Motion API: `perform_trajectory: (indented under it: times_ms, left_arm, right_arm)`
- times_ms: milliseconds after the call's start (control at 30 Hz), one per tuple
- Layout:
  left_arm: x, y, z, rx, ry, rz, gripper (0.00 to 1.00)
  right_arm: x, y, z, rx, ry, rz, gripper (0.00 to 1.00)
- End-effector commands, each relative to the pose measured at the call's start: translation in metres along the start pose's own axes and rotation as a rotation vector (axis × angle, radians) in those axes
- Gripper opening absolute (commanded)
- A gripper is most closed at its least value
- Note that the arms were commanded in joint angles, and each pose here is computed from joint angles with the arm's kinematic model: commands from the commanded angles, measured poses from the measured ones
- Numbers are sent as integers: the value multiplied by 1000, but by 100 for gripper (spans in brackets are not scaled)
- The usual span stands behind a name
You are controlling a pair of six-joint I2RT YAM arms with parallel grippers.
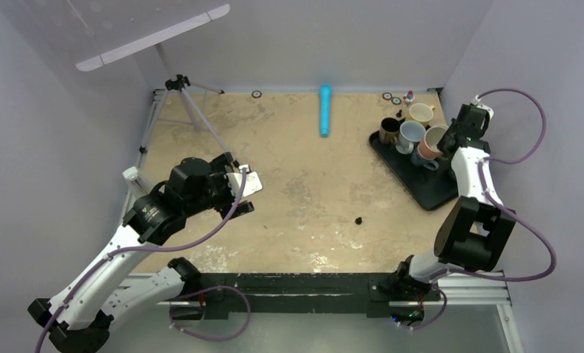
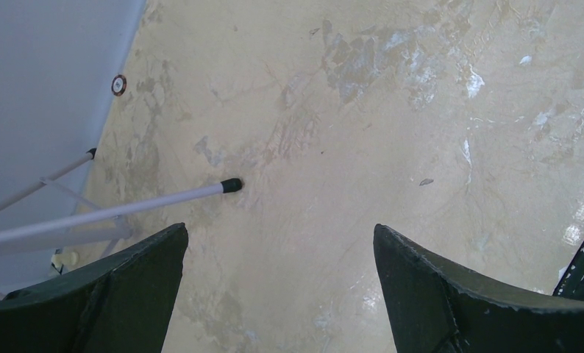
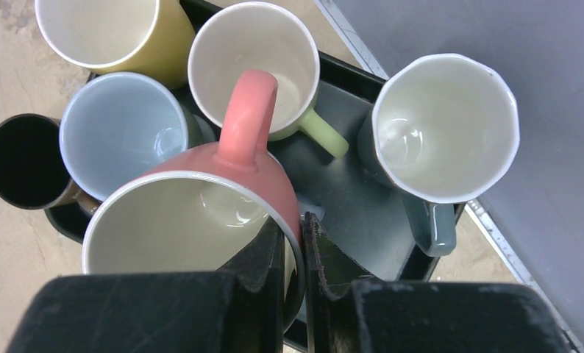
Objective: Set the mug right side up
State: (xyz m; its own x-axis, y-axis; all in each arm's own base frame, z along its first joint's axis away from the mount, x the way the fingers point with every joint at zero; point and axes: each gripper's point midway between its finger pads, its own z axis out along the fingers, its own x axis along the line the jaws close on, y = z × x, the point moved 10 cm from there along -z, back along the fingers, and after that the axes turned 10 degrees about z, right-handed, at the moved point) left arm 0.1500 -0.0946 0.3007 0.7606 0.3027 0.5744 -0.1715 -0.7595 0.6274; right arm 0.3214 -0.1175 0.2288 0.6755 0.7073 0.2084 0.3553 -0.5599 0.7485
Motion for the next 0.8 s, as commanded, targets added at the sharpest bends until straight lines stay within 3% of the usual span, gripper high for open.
perform_trajectory:
  times_ms: [0, 467, 633, 767]
  left_arm:
    - [4, 4, -5, -25, 28, 5, 100]
    - [7, 6, -5, -25, 35, 12, 100]
    - [7, 6, -4, -27, 30, 11, 100]
    - [6, 6, -4, -32, 31, 4, 100]
  right_arm:
    - [8, 37, -19, -129, 19, -37, 0]
    - [21, 54, -24, -127, 84, -16, 0]
    - [20, 72, -59, -188, 92, -12, 0]
    - [10, 58, -85, -176, 118, 32, 0]
